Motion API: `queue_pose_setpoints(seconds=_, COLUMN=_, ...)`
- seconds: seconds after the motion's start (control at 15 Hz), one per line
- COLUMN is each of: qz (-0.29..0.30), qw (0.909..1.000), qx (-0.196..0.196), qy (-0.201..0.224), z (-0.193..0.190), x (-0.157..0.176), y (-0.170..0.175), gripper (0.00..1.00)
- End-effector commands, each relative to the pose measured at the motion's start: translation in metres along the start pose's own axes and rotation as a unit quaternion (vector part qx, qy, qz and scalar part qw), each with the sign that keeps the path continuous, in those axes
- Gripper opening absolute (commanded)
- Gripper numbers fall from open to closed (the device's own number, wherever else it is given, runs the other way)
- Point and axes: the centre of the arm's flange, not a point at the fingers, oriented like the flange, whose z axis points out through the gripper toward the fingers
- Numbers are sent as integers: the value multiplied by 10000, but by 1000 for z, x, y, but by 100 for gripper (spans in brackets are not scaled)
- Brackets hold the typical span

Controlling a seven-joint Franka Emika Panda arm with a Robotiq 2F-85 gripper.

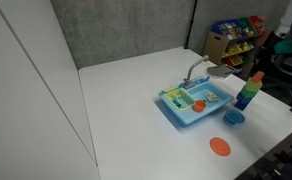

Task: Put the orange cup in the orange mug

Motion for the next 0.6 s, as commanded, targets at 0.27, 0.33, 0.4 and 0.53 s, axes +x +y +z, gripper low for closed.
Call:
queue_pose_setpoints(seconds=0.27, qz=71, qw=9995, qx=254, qy=185, z=42, x=-15, y=11, gripper=100)
queue_pose_setpoints(seconds=0.33, qz=78, qw=9993, qx=304, qy=202, z=49, x=-17, y=10, gripper=100)
queue_pose_setpoints(seconds=0.4, qz=91, qw=9990, qx=354, qy=240, z=54, x=-19, y=9, gripper=100)
queue_pose_setpoints(seconds=0.53, qz=85, qw=9984, qx=456, qy=332, z=63, x=-22, y=5, gripper=100)
